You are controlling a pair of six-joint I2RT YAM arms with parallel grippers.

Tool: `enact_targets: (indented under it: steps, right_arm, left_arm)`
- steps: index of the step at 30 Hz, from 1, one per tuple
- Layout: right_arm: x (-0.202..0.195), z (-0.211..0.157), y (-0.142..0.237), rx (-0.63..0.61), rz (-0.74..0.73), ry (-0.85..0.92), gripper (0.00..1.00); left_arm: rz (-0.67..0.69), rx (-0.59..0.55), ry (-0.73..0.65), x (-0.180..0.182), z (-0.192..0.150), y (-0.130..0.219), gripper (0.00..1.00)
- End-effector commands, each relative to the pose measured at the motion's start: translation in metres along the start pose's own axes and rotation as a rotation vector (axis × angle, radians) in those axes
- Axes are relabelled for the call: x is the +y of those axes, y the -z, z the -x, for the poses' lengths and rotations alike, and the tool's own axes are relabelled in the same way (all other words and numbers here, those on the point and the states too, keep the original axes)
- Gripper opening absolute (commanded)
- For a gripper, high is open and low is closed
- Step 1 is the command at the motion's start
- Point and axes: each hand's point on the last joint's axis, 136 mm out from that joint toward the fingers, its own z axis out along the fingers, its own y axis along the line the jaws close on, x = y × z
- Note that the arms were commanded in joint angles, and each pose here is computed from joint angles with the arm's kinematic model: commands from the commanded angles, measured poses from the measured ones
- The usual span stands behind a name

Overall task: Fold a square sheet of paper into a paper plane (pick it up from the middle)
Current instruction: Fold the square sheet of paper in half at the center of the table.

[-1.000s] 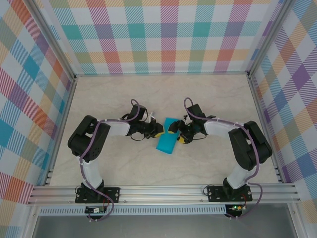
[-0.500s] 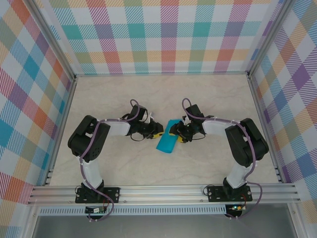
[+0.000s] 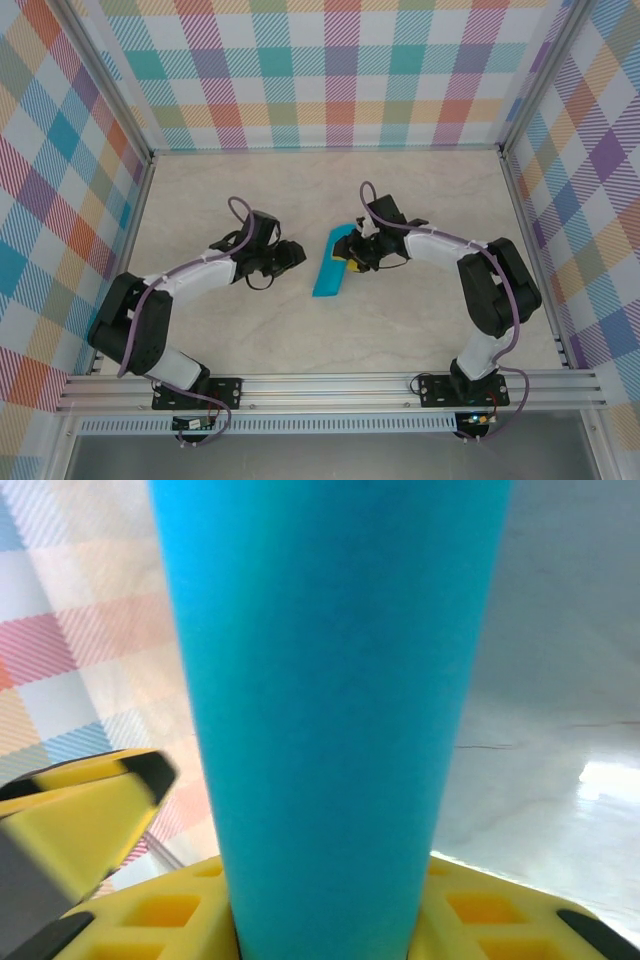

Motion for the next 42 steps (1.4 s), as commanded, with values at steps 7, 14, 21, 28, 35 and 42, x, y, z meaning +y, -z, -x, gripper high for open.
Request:
enact_targets:
  steps: [7, 14, 21, 28, 35, 42]
  right_arm:
    - [0.065, -0.013, 0.008, 0.095, 0.164, 0.165, 0.4]
    - [0.015, -0.011, -0.018, 0.122, -0.011, 0.105, 0.43]
    - [-0.025, -0.008, -0.036, 0.134, -0.135, 0.069, 0.48]
    - [-0.033, -0.003, -0.03, 0.092, -0.206, 0.054, 0.58]
    - [-0.047, 0.0, -0.02, 0.023, -0.274, 0.007, 0.63]
    - [-0.057, -0.001, -0.018, 0.006, -0.311, -0.02, 0.65]
  left_arm:
    - [0.089, -0.158, 0.133, 0.047, 0.016, 0.043, 0.5]
    - [-0.023, -0.109, 0.098, 0.028, 0.013, 0.037, 0.56]
    - [-0.134, -0.021, 0.074, 0.008, 0.005, 0.022, 0.56]
    - [-0.181, 0.036, 0.054, -0.001, -0.003, 0.013, 0.56]
    - [-0.19, 0.093, 0.034, -0.008, -0.013, -0.001, 0.56]
    - [-0.196, 0.129, 0.015, -0.016, -0.018, -0.013, 0.56]
